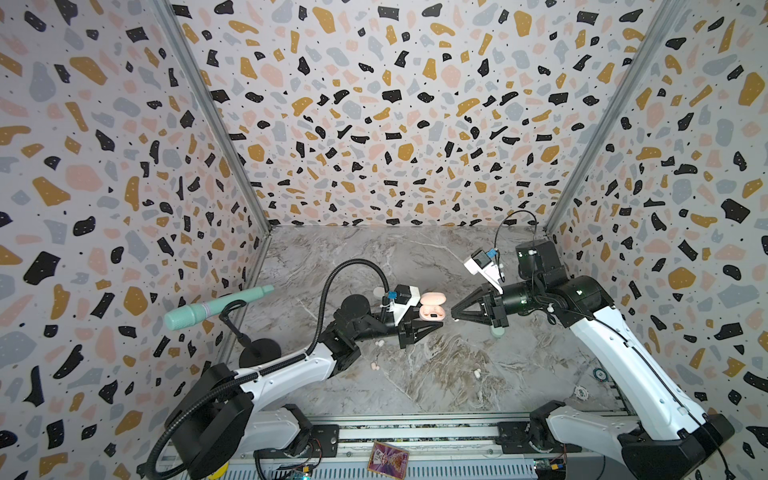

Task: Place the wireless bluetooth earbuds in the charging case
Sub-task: 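Lift the pink earbud and carry it toward the open case in the left gripper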

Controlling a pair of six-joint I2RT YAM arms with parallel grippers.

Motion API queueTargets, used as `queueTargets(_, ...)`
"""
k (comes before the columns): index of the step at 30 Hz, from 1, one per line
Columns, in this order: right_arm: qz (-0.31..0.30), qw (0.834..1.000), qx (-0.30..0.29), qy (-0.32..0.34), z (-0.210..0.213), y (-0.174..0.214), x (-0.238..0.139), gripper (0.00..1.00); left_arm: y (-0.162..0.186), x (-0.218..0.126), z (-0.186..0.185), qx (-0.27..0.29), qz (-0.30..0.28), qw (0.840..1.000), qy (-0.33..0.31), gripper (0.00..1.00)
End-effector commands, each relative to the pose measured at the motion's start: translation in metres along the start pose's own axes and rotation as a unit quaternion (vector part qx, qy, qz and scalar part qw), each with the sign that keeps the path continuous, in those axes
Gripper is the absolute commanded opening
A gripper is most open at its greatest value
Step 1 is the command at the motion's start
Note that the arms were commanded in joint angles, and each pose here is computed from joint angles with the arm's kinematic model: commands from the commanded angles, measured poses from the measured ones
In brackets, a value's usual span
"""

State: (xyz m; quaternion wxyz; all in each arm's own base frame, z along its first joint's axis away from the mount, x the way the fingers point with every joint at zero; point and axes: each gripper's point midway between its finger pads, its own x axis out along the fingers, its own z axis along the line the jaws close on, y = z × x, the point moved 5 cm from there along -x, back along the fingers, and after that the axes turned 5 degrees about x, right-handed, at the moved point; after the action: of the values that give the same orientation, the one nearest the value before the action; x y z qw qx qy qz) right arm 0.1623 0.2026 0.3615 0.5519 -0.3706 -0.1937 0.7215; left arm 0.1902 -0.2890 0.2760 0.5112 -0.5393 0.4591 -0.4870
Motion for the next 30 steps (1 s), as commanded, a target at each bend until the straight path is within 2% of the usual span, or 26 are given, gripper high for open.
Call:
queueTargets(1, 0.004, 1.0, -0.016, -0.019, 0.009, -0.004, 0.002, 0.07, -0.026, 0.005, -0.007, 0.036, -0.043, 0.998, 0.027, 0.33)
queueTargets(30, 0.017, 1.0, 0.0, 0.008, -0.009, -0.004, 0.017, 0.09, -0.04, 0.009, -0.029, 0.052, -0.058, 0.995, 0.056, 0.33)
